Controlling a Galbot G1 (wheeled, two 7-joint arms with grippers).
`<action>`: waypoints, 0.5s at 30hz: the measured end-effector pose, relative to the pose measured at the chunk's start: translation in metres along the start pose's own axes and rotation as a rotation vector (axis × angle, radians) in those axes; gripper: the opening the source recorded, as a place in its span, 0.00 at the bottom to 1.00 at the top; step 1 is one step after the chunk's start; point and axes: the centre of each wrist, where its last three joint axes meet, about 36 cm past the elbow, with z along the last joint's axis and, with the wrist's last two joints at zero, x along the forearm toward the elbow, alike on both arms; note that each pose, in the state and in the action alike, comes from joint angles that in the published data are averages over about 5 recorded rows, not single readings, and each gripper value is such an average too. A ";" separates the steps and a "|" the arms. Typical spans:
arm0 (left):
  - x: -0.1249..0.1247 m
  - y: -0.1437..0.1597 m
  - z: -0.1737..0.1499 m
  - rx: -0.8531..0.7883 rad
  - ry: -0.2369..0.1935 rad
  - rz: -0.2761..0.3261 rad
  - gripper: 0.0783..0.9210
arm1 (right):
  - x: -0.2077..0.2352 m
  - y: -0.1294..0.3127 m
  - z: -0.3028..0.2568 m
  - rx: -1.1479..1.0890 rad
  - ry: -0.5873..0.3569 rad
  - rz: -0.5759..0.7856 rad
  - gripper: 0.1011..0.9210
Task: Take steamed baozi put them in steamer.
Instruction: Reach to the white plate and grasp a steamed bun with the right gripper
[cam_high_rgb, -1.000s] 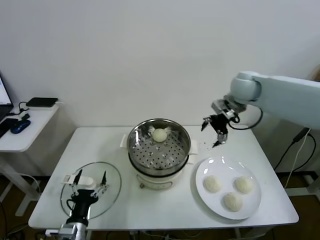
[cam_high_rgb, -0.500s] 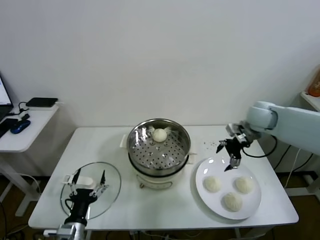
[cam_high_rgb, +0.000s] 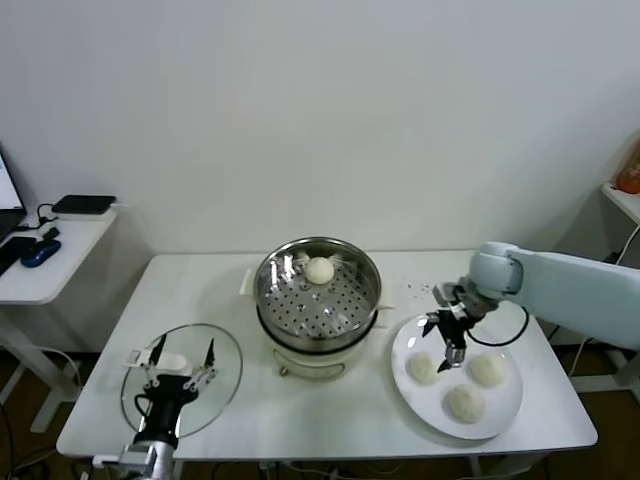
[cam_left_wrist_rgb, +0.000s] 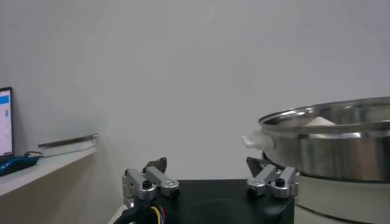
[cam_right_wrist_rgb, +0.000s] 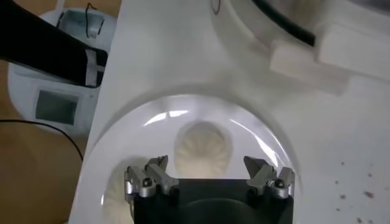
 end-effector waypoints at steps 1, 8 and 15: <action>0.000 0.000 0.000 0.000 0.001 0.000 0.88 | -0.003 0.000 0.000 0.001 0.002 -0.003 0.88; -0.002 0.000 0.002 0.001 0.004 0.000 0.88 | -0.019 -0.003 0.002 0.004 0.022 -0.013 0.88; -0.001 -0.001 0.005 0.001 0.009 0.001 0.88 | -0.030 -0.005 0.004 0.007 0.038 -0.017 0.88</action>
